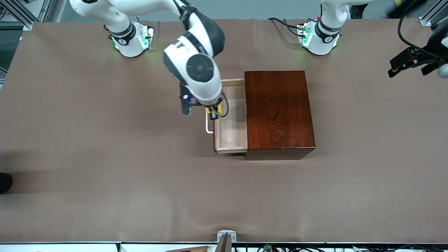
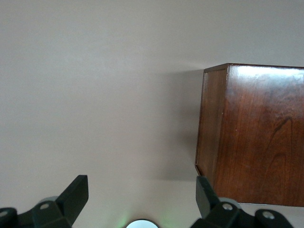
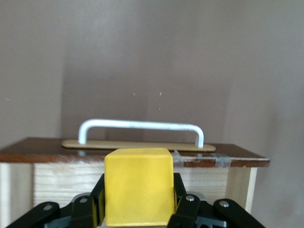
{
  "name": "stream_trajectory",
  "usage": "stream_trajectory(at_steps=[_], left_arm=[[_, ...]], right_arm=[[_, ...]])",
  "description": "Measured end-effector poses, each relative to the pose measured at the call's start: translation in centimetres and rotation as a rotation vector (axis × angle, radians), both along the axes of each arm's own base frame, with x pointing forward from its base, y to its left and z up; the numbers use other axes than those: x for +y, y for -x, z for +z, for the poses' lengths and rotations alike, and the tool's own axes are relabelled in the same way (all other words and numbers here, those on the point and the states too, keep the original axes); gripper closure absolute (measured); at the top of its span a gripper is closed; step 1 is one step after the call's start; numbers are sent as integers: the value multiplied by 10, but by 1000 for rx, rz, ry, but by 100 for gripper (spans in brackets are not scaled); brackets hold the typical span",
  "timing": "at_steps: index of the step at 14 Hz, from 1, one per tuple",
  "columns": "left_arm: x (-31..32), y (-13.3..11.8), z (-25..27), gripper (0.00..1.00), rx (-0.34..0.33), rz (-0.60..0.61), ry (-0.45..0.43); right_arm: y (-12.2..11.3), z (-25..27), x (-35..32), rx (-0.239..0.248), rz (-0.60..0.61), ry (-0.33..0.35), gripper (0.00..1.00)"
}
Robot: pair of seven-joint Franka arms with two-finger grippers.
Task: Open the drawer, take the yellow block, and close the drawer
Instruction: 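Carry the yellow cube away from the cabinet with the right gripper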
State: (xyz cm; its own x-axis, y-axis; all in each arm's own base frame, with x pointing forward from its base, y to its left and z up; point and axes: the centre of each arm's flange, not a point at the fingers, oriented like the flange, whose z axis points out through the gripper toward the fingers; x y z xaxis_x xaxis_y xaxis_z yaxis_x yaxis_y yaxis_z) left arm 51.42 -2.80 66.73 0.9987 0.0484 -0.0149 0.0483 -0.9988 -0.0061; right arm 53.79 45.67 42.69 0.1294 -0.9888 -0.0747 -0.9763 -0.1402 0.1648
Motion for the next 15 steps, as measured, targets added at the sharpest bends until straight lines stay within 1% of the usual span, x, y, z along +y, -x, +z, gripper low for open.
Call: stream_trajectory(at_steps=[2,4,8,11,15], left_arm=[[-2,0,0,0,0,-3,-1],[-1,0,0,0,0,-2,-1],[-1,0,0,0,1,-1,-1],[0,0,0,0,0,1,-1],[3,0,0,0,0,6,-1]], right_arm=[[-12,25,-26,13,68,-20,44],[-15,45,-48,30,110,-22,44],[-25,73,-91,43,196,-38,44],[-35,82,-125,67,261,-49,44],[-52,80,-173,105,355,-73,44]])
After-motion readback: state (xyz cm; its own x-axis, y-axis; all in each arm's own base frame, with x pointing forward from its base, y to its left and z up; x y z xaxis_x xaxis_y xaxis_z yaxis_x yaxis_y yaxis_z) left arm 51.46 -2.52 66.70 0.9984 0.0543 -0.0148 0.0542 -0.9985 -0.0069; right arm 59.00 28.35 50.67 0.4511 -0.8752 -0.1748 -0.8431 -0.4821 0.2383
